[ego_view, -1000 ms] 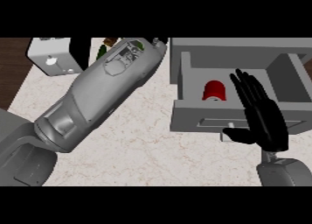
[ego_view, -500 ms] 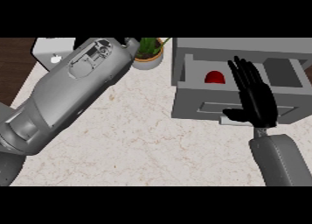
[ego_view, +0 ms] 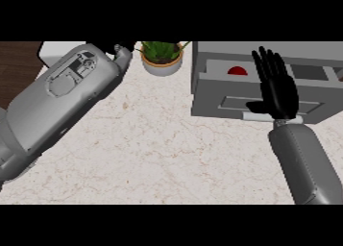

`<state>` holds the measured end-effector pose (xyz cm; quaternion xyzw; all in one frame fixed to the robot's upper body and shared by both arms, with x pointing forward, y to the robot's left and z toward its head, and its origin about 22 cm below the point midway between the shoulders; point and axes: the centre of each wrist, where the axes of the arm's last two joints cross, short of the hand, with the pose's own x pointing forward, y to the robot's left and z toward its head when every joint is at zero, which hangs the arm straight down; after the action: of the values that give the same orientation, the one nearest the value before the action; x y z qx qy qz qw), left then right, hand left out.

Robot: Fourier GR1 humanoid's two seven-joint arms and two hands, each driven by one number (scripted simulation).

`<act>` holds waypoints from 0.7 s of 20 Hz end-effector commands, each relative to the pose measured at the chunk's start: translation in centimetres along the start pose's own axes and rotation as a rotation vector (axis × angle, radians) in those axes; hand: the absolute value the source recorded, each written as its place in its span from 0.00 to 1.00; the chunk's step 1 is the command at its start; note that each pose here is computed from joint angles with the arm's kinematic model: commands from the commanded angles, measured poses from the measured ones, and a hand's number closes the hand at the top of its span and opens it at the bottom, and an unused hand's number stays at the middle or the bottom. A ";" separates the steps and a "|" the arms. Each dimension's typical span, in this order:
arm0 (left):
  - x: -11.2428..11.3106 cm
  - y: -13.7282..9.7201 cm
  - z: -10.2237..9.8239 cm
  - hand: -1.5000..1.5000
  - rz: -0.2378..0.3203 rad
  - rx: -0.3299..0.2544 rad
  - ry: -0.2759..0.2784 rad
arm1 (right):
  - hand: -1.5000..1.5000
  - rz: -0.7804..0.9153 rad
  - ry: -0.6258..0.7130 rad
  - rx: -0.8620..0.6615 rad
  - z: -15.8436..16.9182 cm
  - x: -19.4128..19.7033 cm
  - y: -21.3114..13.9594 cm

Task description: Pick up the can, place it into the drawer and close the drawer

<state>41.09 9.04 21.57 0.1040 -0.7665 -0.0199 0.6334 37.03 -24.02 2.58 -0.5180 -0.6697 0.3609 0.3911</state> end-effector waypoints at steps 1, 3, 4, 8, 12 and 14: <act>0.7 1.6 0.9 0.00 0.008 -0.023 0.015 | 0.00 -0.012 0.056 0.049 0.5 0.7 3.0; -0.3 2.0 0.7 0.00 0.004 -0.014 0.023 | 0.00 -0.021 0.060 0.012 -1.2 0.3 2.6; 0.8 1.7 1.2 0.00 0.006 -0.017 0.009 | 0.00 -0.004 0.053 0.003 -2.2 1.4 2.6; -0.4 3.5 1.2 0.00 -0.004 0.002 0.035 | 0.00 0.002 0.070 -0.013 -4.4 1.5 2.3; -2.6 4.3 2.6 0.00 -0.017 -0.026 0.028 | 0.00 -0.002 0.056 -0.056 -6.5 2.0 1.7; -3.2 4.6 3.7 0.00 -0.003 -0.035 0.017 | 0.00 0.004 0.065 -0.048 -6.9 2.5 1.9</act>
<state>38.58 12.68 19.59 0.1026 -0.7578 -0.0291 0.6437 42.43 -22.54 3.46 -0.5481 -0.6599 0.3283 0.3955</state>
